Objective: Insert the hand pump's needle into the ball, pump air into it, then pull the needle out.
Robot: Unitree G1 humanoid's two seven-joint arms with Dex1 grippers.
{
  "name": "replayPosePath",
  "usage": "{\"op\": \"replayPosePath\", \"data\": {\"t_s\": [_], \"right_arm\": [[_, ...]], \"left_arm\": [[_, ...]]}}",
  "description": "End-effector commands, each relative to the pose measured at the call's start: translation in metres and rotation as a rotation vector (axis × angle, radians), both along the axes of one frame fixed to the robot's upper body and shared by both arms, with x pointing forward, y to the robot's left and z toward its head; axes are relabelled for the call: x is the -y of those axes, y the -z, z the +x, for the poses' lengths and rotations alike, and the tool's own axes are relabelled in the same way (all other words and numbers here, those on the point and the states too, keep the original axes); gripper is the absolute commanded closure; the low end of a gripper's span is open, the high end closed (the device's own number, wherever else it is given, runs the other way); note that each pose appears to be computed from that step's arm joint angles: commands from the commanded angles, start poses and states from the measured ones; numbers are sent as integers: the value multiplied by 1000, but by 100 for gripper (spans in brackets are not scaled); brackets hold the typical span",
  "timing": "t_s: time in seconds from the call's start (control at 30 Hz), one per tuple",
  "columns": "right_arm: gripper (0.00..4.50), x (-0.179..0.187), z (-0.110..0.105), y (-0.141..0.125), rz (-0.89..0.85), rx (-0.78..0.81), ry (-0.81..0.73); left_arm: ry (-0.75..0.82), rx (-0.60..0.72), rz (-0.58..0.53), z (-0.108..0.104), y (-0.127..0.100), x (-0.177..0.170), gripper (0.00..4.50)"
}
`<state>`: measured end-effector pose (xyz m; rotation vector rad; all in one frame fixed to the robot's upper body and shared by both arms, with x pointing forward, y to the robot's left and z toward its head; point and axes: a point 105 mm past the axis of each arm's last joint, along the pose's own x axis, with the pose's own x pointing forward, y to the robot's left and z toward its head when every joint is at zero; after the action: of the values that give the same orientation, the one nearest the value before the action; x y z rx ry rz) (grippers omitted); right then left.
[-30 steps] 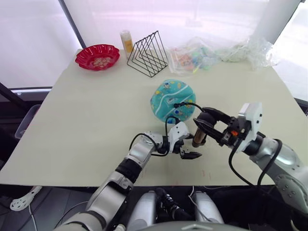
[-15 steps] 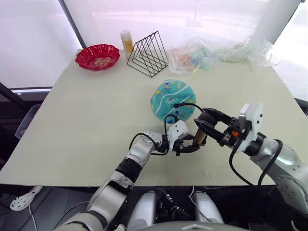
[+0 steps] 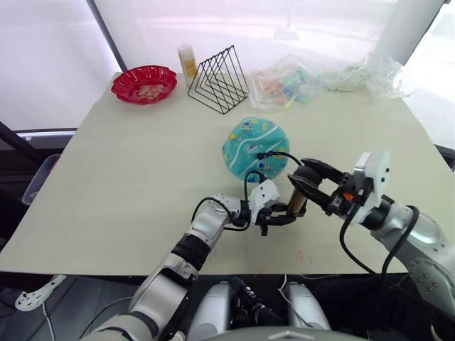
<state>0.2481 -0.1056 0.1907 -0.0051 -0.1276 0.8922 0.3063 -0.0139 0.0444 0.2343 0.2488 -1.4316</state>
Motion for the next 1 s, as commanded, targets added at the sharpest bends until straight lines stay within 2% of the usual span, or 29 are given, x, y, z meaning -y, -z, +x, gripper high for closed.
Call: {"op": "replayPosePath", "data": {"t_s": [0.03,0.13,0.23,0.43,0.53,0.57,0.8,1.0], "right_arm": [[260,5,-5,-1,-27,27,17],[260,17,-2,15,-61,-5,63],[260,24,-2,21,-65,-2,81],[260,31,-4,17,-62,24,91],[260,35,-2,-2,-38,46,86],[260,36,-1,-16,-18,59,72],[260,42,-6,-74,30,107,-15],[260,55,-8,-122,63,150,-30]], "left_arm": [[21,20,-29,-2,-5,9,343],[34,30,44,-3,11,12,343],[37,32,88,-2,22,11,343],[34,32,138,-2,33,9,343],[48,15,170,-6,43,7,343],[50,7,172,-7,45,7,343],[61,-37,179,-11,50,8,343],[65,-51,197,-14,55,6,343]]}}
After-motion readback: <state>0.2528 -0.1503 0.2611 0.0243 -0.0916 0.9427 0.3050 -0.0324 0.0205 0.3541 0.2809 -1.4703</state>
